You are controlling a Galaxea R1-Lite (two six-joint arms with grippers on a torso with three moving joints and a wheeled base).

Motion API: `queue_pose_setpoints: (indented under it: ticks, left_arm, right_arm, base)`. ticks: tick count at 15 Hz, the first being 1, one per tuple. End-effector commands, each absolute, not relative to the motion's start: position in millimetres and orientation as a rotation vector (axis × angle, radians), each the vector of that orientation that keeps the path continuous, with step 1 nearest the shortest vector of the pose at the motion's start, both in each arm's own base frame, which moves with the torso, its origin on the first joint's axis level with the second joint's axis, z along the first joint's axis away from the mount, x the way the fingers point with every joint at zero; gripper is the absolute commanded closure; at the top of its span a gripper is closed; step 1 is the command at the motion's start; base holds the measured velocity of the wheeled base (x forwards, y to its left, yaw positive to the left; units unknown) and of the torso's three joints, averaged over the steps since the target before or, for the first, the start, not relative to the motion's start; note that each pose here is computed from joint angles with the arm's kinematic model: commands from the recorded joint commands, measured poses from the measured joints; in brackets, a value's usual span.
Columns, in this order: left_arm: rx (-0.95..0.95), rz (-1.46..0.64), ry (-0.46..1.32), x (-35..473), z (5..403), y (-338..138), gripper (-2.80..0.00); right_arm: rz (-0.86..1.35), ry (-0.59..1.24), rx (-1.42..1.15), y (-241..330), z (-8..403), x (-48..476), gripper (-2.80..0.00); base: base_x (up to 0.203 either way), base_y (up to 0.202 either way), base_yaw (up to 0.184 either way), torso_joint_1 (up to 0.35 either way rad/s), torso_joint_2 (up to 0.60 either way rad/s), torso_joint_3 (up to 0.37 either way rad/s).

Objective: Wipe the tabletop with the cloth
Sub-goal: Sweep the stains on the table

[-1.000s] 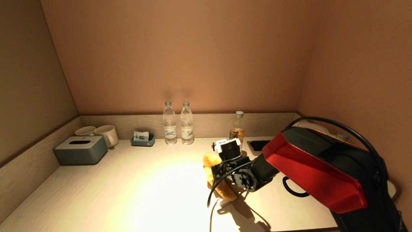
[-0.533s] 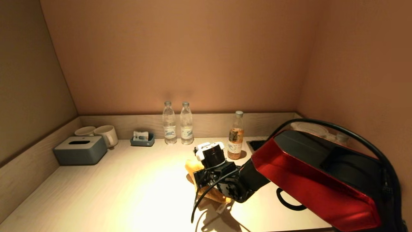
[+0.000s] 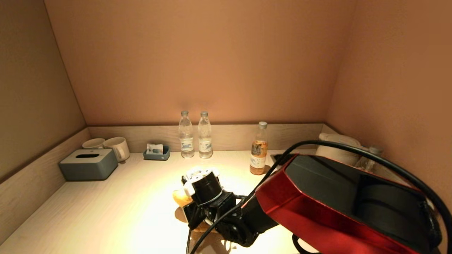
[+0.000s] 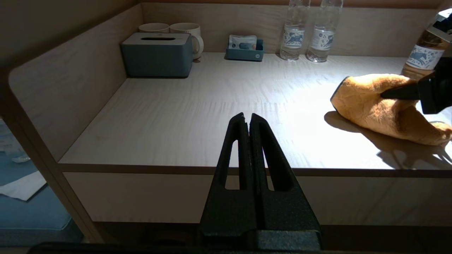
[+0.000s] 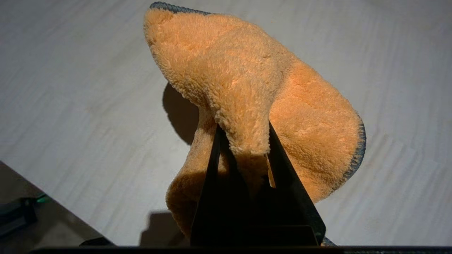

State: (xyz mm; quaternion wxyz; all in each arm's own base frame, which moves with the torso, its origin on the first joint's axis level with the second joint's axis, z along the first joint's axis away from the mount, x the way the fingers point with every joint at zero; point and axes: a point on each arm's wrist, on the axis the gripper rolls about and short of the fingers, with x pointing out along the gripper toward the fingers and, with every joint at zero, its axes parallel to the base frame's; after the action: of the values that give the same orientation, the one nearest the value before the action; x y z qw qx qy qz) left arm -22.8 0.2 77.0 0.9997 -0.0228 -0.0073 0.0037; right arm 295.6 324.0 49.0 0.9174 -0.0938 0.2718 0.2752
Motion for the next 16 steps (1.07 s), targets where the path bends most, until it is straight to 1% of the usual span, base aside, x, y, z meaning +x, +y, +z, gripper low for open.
queue_pose_setpoints:
  ticks: [1,2,4,6,9,12,16]
  left_arm:
    - [-0.046,0.007,-0.016,-23,77,0,0.0]
    - [-0.046,0.007,-0.016,-23,77,0,0.0]
    - [-0.046,0.007,-0.016,-23,77,0,0.0]
    - [-0.046,0.007,-0.016,-23,77,0,0.0]
    - [-0.046,0.007,-0.016,-23,77,0,0.0]
    - [-0.046,0.007,-0.016,-23,77,0,0.0]
    - [-0.046,0.007,-0.016,-23,77,0,0.0]
  right_arm:
    - [0.611,0.556,-0.205,337,49,279,0.0]
    - [0.614,0.557,-0.206,338,49,278,0.0]
    - [0.668,0.563,-0.229,348,50,252,0.0]
    - [0.685,0.575,-0.245,348,46,241,0.0]
    - [0.686,0.547,-0.231,345,41,239,0.0]
    - [0.622,0.554,-0.217,325,33,259,0.0]
    - [0.48,0.571,-0.18,284,28,307,0.0]
  base:
    - [0.0,0.0,0.0,0.0,0.0,0.0]
    - [0.0,0.0,0.0,0.0,0.0,0.0]
    - [0.0,0.0,0.0,0.0,0.0,0.0]
    - [0.0,0.0,0.0,0.0,0.0,0.0]
    - [0.0,0.0,0.0,0.0,0.0,0.0]
    - [0.0,0.0,0.0,0.0,0.0,0.0]
    - [0.0,0.0,0.0,0.0,0.0,0.0]
